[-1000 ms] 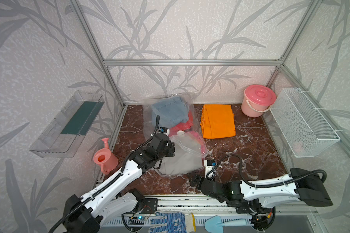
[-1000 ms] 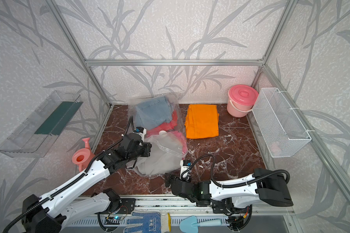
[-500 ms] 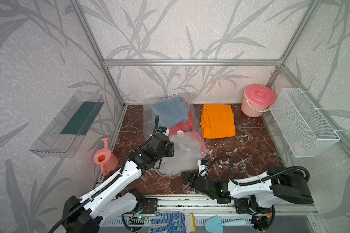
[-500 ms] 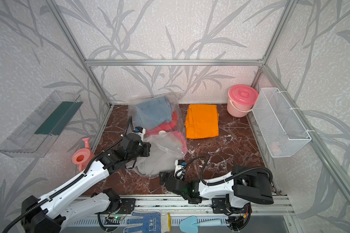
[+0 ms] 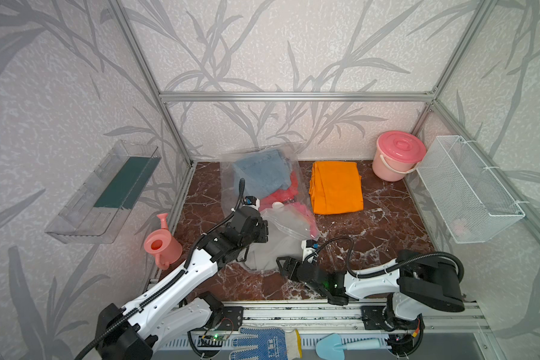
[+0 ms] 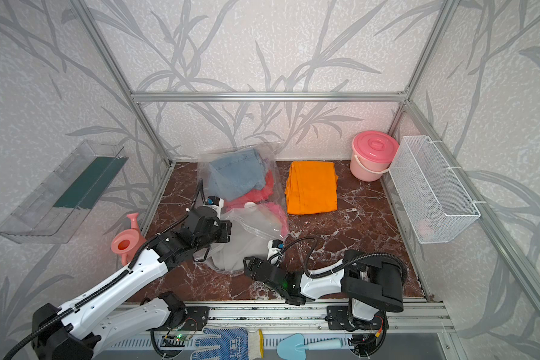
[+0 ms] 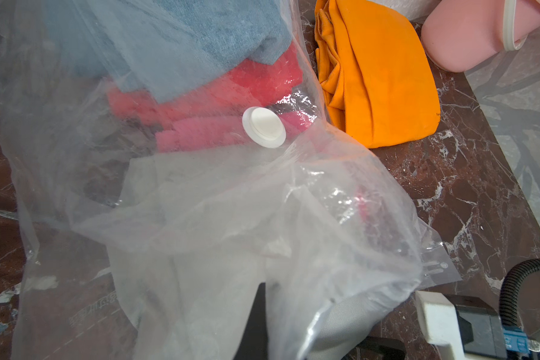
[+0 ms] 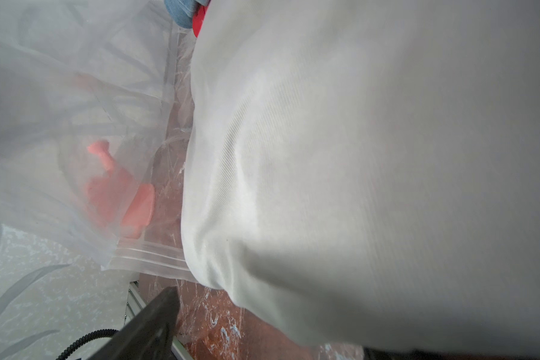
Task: Take the trousers out of the vacuum bag
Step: Take out the trousers from the vacuum bag.
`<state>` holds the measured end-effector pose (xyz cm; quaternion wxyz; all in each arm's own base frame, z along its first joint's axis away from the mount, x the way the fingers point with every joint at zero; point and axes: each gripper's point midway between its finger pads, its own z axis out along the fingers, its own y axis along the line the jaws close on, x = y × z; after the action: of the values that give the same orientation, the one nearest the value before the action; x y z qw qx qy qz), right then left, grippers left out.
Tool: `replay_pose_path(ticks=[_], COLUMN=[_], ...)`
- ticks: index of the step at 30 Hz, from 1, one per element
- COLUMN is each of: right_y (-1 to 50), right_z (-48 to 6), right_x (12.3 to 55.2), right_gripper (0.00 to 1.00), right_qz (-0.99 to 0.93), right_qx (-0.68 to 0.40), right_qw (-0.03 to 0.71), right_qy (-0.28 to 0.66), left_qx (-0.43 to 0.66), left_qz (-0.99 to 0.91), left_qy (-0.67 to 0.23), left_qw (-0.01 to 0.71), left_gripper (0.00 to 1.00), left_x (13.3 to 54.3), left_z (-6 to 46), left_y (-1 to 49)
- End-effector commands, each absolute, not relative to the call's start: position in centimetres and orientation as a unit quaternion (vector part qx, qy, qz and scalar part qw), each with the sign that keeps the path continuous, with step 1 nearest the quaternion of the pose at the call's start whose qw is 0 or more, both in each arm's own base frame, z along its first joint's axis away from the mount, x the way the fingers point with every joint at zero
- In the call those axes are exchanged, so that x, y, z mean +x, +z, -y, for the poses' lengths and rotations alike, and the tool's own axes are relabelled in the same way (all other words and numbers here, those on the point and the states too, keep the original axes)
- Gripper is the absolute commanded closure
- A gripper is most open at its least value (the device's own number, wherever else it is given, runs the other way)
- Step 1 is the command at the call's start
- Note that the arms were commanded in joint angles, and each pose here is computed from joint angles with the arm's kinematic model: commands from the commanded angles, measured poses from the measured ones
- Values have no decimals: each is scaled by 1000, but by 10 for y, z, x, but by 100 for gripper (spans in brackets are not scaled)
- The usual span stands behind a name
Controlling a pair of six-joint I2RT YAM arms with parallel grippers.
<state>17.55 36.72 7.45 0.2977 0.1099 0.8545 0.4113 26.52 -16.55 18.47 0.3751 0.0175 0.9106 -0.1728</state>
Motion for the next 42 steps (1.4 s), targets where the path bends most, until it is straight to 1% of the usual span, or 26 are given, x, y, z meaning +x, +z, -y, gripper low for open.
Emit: replay_pose_path(ticks=[1, 7, 10, 19, 28, 33, 37, 42], right_y=[109, 132, 134, 90, 67, 77, 106, 129], right_z=[-384, -385, -383, -365, -364, -371, -381, -392], right_x=[182, 197, 199, 188, 188, 201, 213, 215], right_gripper=[12, 12, 12, 13, 13, 13, 13, 13], right_qz=[-838, -824, -826, -842, -846, -831, -813, -806], right_qx=[85, 74, 72, 108, 126, 122, 108, 82], right_qw=[322, 349, 355, 321, 314, 333, 354, 365], right_qy=[432, 441, 432, 420, 412, 428, 450, 458], left_qx=[12, 11, 11, 12, 11, 10, 10, 9], left_qz=[-906, -906, -907, -905, -905, -905, -904, -905], left_qy=[-171, -170, -169, -170, -167, -165, -166, -163], left_qw=[388, 387, 386, 389, 390, 392, 393, 394], left_gripper=[100, 100, 100, 100, 100, 100, 100, 100], left_x=[266, 267, 267, 267, 267, 267, 266, 267], left_z=[162, 161, 161, 162, 160, 158, 158, 157], left_y=[196, 195, 194, 196, 196, 197, 198, 197])
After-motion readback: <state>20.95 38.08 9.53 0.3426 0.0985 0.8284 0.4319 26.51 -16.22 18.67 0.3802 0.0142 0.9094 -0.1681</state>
